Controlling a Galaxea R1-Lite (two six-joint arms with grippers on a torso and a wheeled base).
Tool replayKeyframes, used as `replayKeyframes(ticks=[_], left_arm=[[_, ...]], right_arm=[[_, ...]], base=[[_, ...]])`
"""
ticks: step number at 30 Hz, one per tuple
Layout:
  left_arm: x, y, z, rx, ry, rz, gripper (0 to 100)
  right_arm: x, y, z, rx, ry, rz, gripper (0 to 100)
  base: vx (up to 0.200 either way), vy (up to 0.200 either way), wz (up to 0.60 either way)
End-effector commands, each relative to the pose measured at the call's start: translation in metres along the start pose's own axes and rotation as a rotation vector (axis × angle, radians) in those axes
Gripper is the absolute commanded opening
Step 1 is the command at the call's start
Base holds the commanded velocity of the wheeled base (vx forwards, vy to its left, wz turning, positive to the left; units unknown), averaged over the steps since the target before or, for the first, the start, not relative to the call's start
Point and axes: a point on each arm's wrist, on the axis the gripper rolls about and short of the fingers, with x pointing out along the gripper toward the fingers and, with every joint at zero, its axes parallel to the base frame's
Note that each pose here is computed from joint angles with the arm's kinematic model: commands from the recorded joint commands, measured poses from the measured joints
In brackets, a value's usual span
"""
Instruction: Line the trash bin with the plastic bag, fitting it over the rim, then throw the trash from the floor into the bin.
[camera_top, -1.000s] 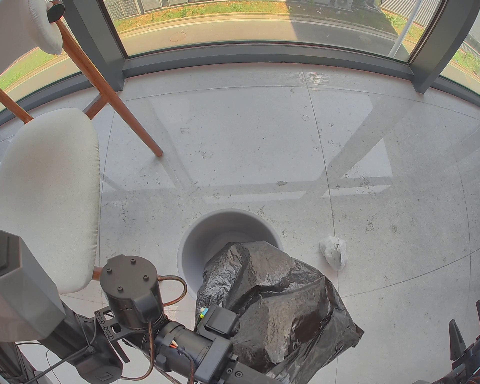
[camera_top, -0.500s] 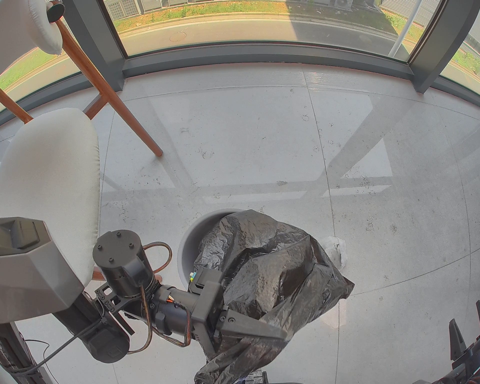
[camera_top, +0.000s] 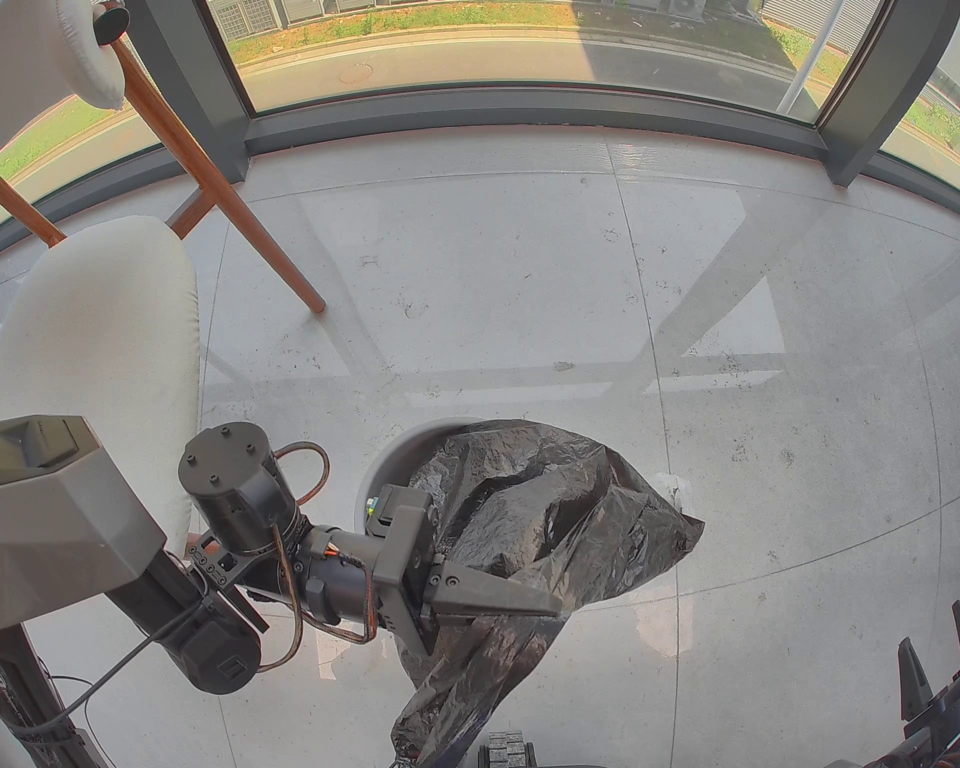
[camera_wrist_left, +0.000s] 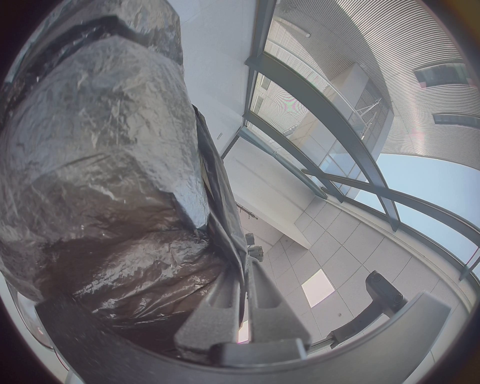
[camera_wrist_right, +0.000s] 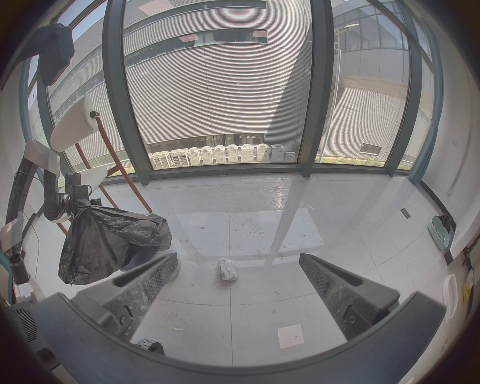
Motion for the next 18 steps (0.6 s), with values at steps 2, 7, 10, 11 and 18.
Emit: replayKeyframes(ticks=[2, 7, 10, 11, 18], left_arm=[[-0.006, -0.004, 0.007, 0.026, -0.027, -0.006, 0], [-0.007, -0.006, 0.010, 0.040, -0.034, -0.008, 0], [-0.011, -0.006, 0.012, 0.043, -0.065, -0.007, 0], [-0.012, -0.007, 0.013, 0.045, -0.074, -0.007, 0], [-0.015, -0.008, 0.017, 0.049, -0.171, -0.008, 0]], right_arm=[[0.000, 0.000, -0.005, 0.000, 0.004, 0.001, 100], [0.000, 0.000, -0.005, 0.000, 0.004, 0.001, 100], [0.000, 0.000, -0.005, 0.000, 0.004, 0.001, 100], [0.000, 0.000, -0.005, 0.000, 0.004, 0.001, 100], [0.000, 0.000, -0.005, -0.003, 0.006, -0.001, 100]], base=[[0.000, 0.000, 0.00], [0.000, 0.000, 0.00], [0.000, 0.000, 0.00], [0.000, 0.000, 0.00], [0.000, 0.000, 0.00]])
